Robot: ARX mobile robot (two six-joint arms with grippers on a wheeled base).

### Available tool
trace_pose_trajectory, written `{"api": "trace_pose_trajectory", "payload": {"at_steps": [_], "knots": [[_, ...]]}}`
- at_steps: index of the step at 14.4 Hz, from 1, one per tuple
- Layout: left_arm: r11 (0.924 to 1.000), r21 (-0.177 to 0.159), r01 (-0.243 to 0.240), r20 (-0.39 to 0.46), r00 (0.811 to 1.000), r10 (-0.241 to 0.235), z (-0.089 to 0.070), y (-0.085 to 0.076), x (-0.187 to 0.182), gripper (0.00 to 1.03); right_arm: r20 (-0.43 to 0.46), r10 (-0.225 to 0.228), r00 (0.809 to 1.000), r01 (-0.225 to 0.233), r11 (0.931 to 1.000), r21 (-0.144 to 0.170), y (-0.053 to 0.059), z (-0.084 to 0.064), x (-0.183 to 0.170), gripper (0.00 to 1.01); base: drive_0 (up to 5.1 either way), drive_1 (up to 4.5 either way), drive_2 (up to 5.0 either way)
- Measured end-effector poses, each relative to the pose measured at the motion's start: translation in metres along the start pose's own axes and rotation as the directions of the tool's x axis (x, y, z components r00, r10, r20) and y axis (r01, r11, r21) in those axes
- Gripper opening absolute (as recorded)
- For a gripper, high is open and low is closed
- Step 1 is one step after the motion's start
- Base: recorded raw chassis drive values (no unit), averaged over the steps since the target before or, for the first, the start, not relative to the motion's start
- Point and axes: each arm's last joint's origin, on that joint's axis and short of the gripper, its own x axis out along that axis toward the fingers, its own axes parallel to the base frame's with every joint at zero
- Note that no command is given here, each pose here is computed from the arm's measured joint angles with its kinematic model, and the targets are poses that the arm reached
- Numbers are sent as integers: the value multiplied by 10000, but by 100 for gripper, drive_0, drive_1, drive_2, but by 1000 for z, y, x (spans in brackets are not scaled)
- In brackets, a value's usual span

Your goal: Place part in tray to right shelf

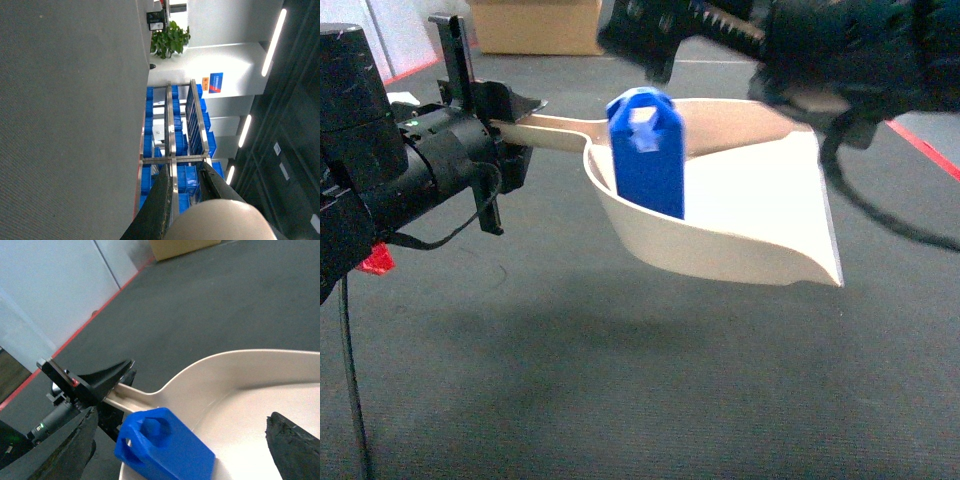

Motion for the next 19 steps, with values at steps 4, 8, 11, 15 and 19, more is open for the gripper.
{"api": "trace_pose_trajectory", "payload": {"at_steps": [4,8,11,15,19], "knots": [[10000,2,-13,18,10000,13,0,0,0,14,780,-107,9969,188,9944,-1039,-62,34,-102,98,0,0,0],[10000,2,-12,11,10000,12,0,0,0,13,1249,-2564,9585,2767,9420,-1901,-152,25,-220,98,0,0,0],[10000,3,-5,15,10000,5,0,0,0,13,1458,-2646,9533,2937,9246,-2427,-157,24,-231,98,0,0,0],[10000,2,-8,11,10000,8,0,0,0,13,1439,-2639,9537,2931,9230,-2494,-158,24,-231,98,0,0,0],[10000,4,3,8,10000,-3,0,0,0,13,1433,-2641,9538,2932,9224,-2515,-158,24,-231,98,0,0,0]]}}
